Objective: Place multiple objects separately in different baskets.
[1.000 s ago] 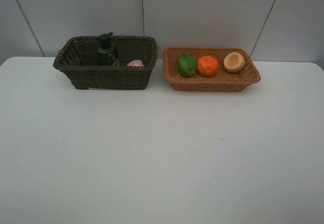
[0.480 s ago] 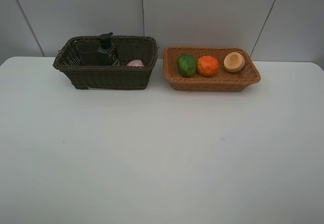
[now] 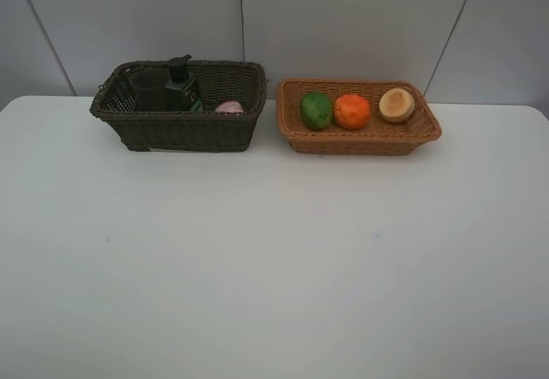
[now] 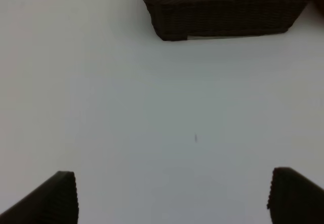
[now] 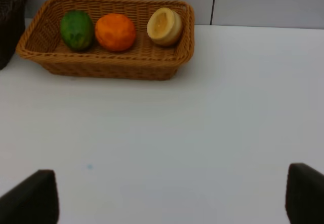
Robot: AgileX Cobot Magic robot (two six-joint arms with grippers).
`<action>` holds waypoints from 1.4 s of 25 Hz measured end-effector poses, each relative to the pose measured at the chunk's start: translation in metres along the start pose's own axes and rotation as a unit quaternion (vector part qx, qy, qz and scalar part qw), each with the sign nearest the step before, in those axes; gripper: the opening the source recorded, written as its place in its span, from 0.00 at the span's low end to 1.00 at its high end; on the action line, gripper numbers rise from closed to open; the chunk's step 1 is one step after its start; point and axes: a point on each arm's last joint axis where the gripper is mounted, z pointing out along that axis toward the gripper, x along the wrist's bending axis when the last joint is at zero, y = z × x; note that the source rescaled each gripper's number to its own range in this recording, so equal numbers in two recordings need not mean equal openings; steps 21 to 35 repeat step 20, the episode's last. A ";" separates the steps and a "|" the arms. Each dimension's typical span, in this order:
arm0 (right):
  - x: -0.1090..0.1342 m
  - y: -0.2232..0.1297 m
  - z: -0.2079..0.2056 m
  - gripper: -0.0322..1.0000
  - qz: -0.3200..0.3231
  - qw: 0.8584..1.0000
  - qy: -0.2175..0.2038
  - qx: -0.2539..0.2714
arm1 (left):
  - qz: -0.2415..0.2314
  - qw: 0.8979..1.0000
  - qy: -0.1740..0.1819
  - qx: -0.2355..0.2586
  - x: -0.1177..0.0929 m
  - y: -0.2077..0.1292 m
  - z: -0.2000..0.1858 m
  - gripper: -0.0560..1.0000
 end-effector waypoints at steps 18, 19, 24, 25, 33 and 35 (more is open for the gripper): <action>0.000 0.000 0.000 0.97 0.000 1.000 0.000 0.000 | 0.015 1.000 -0.005 0.000 -0.001 0.000 0.000 0.98; 0.000 0.000 0.000 0.97 0.000 1.000 0.000 0.000 | 0.015 1.000 -0.005 0.000 -0.001 0.000 0.000 0.98; 0.000 0.000 0.000 0.97 0.000 1.000 0.000 0.000 | 0.015 1.000 -0.005 0.000 -0.001 0.000 0.000 0.98; 0.000 0.000 0.000 0.97 0.000 1.000 0.000 0.000 | 0.015 1.000 -0.005 0.000 -0.001 0.000 0.000 0.98; 0.000 0.000 0.000 0.97 0.000 1.000 0.000 0.000 | 0.015 1.000 -0.005 0.000 -0.001 0.000 0.000 0.98; 0.000 0.000 0.000 0.97 0.000 1.000 0.000 0.000 | 0.015 1.000 -0.005 0.000 -0.001 0.000 0.000 0.98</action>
